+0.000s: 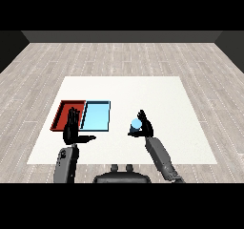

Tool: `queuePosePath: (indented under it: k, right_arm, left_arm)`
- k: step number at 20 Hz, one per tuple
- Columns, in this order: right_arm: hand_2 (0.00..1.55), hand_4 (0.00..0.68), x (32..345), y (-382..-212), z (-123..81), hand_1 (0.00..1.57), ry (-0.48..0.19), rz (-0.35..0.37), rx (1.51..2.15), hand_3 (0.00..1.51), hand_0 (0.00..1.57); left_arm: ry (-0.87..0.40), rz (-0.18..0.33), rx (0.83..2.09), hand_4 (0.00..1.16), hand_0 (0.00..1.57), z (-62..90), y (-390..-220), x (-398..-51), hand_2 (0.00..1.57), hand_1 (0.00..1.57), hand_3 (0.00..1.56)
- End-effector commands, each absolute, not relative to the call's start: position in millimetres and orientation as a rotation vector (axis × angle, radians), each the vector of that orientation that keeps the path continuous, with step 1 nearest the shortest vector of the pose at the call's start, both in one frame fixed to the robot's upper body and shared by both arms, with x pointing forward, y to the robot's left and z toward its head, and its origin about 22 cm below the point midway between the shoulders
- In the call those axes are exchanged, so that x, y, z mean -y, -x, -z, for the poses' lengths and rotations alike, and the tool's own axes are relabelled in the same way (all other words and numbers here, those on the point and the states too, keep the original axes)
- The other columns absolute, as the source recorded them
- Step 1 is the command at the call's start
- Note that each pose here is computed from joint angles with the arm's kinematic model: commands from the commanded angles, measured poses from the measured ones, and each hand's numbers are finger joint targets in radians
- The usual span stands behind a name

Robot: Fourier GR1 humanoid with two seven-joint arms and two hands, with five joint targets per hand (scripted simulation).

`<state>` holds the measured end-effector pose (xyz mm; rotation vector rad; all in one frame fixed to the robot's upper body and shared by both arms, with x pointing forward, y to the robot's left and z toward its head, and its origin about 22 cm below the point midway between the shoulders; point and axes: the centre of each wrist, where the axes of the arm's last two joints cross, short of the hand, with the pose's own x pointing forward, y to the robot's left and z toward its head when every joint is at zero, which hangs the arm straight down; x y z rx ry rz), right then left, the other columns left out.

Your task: Pick the blue can and put it in the blue box

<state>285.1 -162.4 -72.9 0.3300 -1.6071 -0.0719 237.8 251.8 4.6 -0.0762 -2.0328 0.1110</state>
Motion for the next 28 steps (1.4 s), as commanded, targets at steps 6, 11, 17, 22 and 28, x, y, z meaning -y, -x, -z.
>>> queuePosePath:
  k: [6, 11, 17, 22, 28]
  right_arm:
    - [0.0, 0.0, 143, -292.5, 59, 0.0, -0.345, 0.044, 1.601, 0.0, 0.0]
    - [0.0, 0.0, 159, -294.8, 76, 0.0, -0.369, 0.061, 1.57, 0.0, 0.0]
    - [1.39, 0.397, 131, -302.8, 68, 1.34, -0.211, 0.037, 1.575, 1.33, 1.34]
    - [1.48, 0.676, 145, -296.1, 74, 1.56, -0.138, -0.043, 1.539, 1.44, 1.56]
    - [1.48, 0.672, 148, -297.9, 51, 1.55, -0.137, -0.012, 1.573, 1.43, 1.55]
  left_arm:
    - [0.079, -0.106, 2.04, 0.0, 0.0, -2.8, -226.9, -247, 0.0, 0.0, 0.0]
    - [0.092, -0.108, 2.049, 0.0, 0.0, -4.1, -252.3, -264, 0.0, 0.0, 0.0]
    - [0.088, -0.117, 2.042, 0.0, 0.0, -13.9, -241.2, -245, 0.0, 0.0, 0.0]
    - [0.12, -0.128, 2.049, 0.0, 0.0, 0.3, -228.0, -252, 0.0, 0.0, 0.0]
    - [0.1, -0.093, 2.035, 0.0, 0.0, 9.5, -245.1, -238, 0.0, 0.0, 0.0]
